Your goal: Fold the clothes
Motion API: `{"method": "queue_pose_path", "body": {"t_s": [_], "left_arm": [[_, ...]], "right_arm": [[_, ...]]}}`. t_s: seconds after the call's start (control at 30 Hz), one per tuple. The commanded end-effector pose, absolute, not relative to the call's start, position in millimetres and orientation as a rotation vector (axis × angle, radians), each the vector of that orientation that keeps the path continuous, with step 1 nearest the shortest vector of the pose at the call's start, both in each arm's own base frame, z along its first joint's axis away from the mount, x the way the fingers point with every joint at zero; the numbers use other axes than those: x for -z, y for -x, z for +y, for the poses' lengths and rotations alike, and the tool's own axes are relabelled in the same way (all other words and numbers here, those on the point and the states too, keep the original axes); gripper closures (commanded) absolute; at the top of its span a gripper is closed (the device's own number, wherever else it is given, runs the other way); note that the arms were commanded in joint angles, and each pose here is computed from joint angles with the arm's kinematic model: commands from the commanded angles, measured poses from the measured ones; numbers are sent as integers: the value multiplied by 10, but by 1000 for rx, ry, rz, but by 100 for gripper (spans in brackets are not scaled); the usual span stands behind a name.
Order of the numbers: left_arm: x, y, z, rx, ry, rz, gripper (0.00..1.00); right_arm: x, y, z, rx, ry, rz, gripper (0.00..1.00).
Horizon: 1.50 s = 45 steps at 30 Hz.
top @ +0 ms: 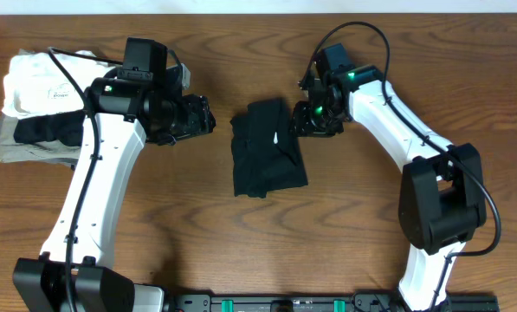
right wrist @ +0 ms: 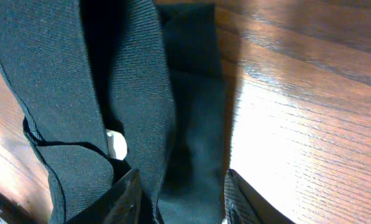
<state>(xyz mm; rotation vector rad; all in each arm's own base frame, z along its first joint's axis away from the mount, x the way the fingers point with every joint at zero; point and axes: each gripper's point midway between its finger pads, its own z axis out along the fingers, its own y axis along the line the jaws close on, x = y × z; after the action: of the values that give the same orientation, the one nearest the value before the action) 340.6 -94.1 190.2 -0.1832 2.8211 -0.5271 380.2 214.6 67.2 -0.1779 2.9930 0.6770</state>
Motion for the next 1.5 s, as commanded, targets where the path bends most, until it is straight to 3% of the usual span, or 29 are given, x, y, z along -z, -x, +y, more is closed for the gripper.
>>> {"method": "queue_pose_path", "body": {"t_s": [0.0, 0.3, 0.43, 0.6, 0.97, 1.47], "left_arm": [[-1858, -3400, -909, 505, 187, 2834, 31], [-1858, -3399, -909, 505, 187, 2835, 31], [-1858, -3399, -909, 505, 187, 2835, 31], [-1858, -3400, -909, 505, 186, 2834, 31], [-1858, -3400, -908, 503, 181, 2834, 31], [-1858, -3400, -908, 503, 181, 2834, 30]], "right_arm": [[-487, -3695, 2253, -683, 211, 3044, 64], [-380, -3674, 2427, -760, 226, 3047, 80], [-367, -3700, 2391, -732, 220, 3045, 99], [-375, -3776, 2236, -613, 191, 3051, 99], [-911, -3934, 1959, -300, 204, 3025, 99], [-573, -3790, 1630, -68, 192, 3087, 99]]}}
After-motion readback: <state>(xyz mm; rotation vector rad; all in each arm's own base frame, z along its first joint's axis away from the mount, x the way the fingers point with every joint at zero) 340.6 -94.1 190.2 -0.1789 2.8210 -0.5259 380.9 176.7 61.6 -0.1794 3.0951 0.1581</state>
